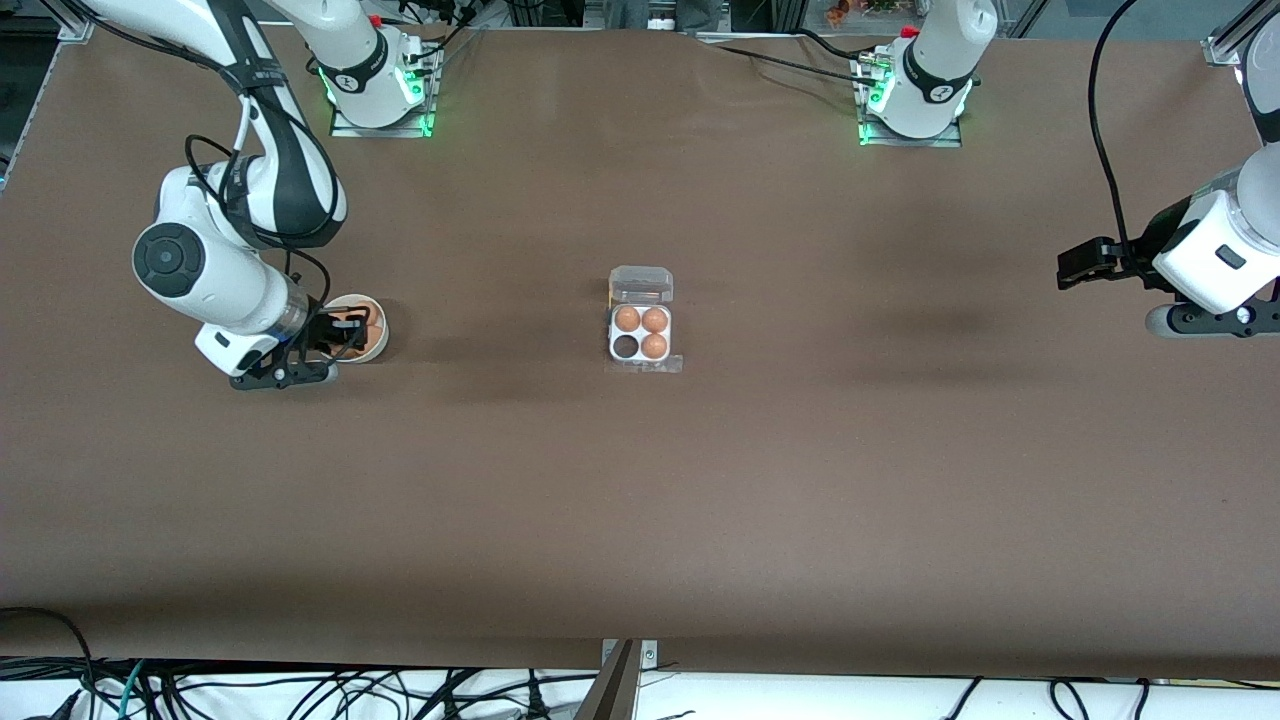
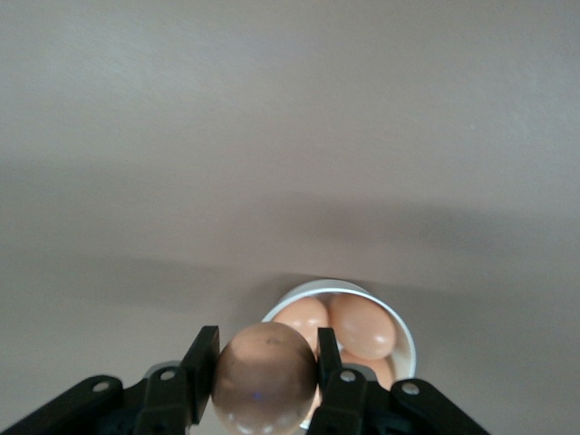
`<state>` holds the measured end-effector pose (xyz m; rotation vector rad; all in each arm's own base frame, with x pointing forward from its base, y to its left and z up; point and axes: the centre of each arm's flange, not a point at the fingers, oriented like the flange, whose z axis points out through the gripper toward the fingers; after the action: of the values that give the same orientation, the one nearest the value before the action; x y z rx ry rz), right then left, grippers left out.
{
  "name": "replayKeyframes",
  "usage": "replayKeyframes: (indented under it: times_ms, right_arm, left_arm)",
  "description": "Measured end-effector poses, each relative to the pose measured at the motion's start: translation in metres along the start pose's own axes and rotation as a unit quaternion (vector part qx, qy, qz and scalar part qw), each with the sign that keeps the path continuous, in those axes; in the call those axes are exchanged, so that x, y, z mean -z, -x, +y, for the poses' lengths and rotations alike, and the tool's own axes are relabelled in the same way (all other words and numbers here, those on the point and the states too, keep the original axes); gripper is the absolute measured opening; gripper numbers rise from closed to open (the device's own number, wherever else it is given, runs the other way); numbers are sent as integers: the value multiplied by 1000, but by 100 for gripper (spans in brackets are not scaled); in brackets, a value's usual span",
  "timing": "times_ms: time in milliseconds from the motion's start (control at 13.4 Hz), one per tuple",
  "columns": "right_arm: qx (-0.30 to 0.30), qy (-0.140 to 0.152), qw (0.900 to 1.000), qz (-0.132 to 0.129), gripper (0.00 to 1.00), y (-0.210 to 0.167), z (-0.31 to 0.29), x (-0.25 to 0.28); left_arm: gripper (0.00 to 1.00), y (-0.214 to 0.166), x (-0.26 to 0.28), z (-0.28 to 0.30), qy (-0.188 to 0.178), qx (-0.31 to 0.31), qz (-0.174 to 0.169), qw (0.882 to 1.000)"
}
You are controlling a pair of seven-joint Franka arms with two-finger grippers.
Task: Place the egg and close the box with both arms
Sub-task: 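Lift the egg and carry it over the empty carton cup, then lower the egg into the carton and open the right gripper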
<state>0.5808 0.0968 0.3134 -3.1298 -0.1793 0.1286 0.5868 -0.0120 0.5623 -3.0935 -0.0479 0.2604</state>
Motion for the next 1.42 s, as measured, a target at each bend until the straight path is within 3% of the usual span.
replayKeyframes:
  times_ms: [896, 1418]
  right_arm:
    - [-118, -12, 992, 39, 48, -33, -290, -15]
    - [-147, -28, 987, 53, 48, -18, -383, -40]
  left_arm:
    - [100, -1, -1, -1, 4, 1, -1, 1000]
    - [100, -2, -2, -2, 4, 1, -2, 1000]
